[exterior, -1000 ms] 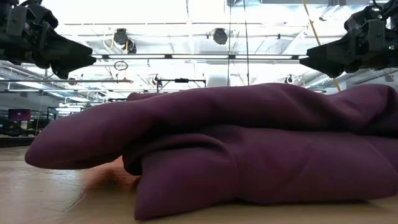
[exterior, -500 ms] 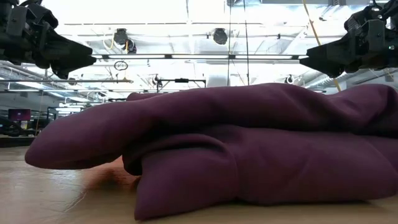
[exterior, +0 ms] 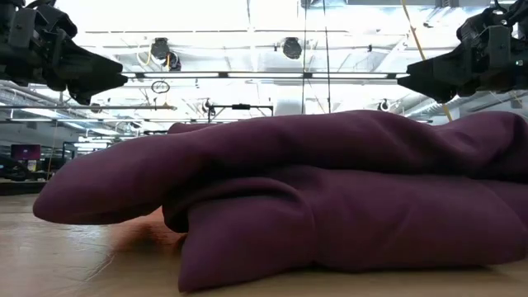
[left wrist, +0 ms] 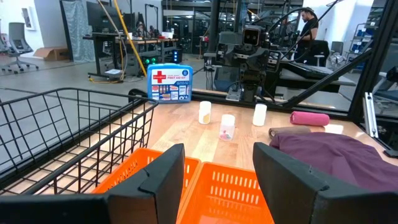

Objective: Pick & place medical supplies in basket/bin

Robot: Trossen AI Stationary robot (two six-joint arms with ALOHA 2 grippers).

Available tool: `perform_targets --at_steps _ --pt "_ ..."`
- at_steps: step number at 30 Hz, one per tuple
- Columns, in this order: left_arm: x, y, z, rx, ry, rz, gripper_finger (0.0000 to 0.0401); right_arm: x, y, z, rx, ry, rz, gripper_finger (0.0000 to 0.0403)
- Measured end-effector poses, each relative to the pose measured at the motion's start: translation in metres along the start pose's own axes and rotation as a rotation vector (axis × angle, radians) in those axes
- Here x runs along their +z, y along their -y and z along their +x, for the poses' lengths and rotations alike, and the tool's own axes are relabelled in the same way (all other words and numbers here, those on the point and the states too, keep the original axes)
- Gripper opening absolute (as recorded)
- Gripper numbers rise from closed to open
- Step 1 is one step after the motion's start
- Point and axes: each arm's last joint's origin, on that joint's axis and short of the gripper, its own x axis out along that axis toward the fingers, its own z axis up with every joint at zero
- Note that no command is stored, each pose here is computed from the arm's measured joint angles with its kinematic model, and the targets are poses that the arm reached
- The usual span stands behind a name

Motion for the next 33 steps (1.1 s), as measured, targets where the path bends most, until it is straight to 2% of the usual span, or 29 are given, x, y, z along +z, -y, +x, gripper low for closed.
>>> perform_targets --at_steps 7,11,17,21,23,25,27,29,33 --pt "0.000 0.000 0.000 0.000 0.000 0.000 0.0200 0.015 0.001 -0.001 0.011 0.149 0.262 0.0256" --pt "0.000 0.000 0.000 0.000 0.000 0.000 0.0200 0.022 0.001 -0.003 0.026 0.227 0.360 0.0256" --pt "0.000 0.000 0.000 0.000 0.000 0.000 0.0200 0.030 0.002 -0.005 0.059 0.309 0.426 0.0256" --pt "0.000 0.000 0.000 0.000 0.000 0.000 0.0200 0.035 -0.002 -0.005 0.193 0.334 0.394 0.0258" --pt "0.000 0.000 0.000 0.000 0.000 0.000 0.0200 0.038 -0.006 -0.002 0.246 0.277 0.371 0.0261" --pt "0.000 0.000 0.000 0.000 0.000 0.000 0.0200 0.055 -0.010 0.002 0.261 0.229 0.322 0.0262" --pt "0.000 0.000 0.000 0.000 0.000 0.000 0.0200 0.072 -0.013 0.008 0.250 0.122 0.269 0.0263" --pt "0.000 0.000 0.000 0.000 0.000 0.000 0.0200 0.084 -0.018 0.015 0.218 -0.074 0.214 0.0263" --pt "0.000 0.000 0.000 0.000 0.000 0.000 0.0200 0.090 -0.025 0.022 0.100 -0.549 0.121 0.0262"
